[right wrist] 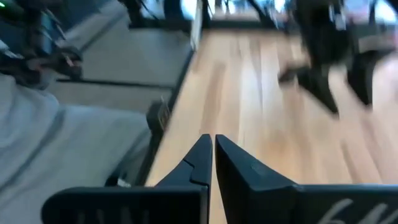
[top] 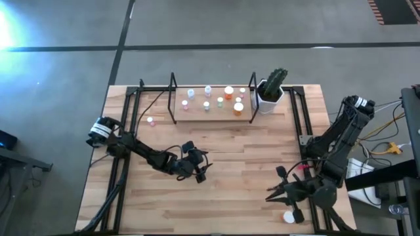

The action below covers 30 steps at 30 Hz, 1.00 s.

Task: Pick and place medicine bottles onto shelf by color
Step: Put the orange medicine bottle on the shelf

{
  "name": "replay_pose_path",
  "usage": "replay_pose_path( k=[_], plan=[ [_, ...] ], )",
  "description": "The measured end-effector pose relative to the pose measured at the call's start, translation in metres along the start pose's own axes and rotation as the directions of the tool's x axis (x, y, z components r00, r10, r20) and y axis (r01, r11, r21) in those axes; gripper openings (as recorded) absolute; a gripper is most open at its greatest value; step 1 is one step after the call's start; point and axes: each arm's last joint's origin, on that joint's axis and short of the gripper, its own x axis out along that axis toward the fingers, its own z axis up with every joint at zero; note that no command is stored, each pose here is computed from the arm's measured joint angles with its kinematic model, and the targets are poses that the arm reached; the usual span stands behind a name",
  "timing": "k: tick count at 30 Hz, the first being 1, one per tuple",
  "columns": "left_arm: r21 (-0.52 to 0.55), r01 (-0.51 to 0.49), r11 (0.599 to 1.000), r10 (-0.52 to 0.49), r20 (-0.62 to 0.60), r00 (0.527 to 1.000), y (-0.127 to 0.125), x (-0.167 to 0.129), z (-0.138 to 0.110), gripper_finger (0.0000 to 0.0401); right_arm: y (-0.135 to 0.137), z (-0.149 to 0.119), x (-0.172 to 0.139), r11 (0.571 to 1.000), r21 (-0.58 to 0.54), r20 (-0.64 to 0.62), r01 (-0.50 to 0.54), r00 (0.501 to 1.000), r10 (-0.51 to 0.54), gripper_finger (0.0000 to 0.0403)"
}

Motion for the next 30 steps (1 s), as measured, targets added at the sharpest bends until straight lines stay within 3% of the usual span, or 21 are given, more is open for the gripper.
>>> replay_pose_path(
  k=[7,13,22,26,30],
  plan=[
    [-0.004,-0.003,1.000,0.003,0.002,1.000,0.001,0.001,0.001,0.0249,-0.006,-0.022,-0.003,0.973,0.230,-0.255,0.028,0.966,0.032,0.0067],
    [-0.011,-0.016,1.000,0.016,0.003,1.000,0.005,0.004,0.002,0.0249,-0.009,-0.036,-0.007,0.925,0.372,-0.459,0.076,0.881,0.113,0.0152],
    [-0.029,-0.012,1.000,0.012,0.001,1.000,0.010,0.009,0.006,0.0249,0.002,-0.057,-0.006,0.884,0.451,-0.677,0.124,0.693,0.248,0.0257],
    [-0.033,-0.012,0.999,0.012,0.001,1.000,0.012,0.010,0.007,0.0249,0.011,-0.068,-0.005,0.871,0.465,-0.738,0.159,0.614,0.282,0.0275],
    [-0.038,-0.011,0.999,0.011,0.006,1.000,0.012,0.010,0.008,0.0249,0.023,-0.079,-0.003,0.872,0.458,-0.759,0.173,0.587,0.282,0.0274]
  ],
)
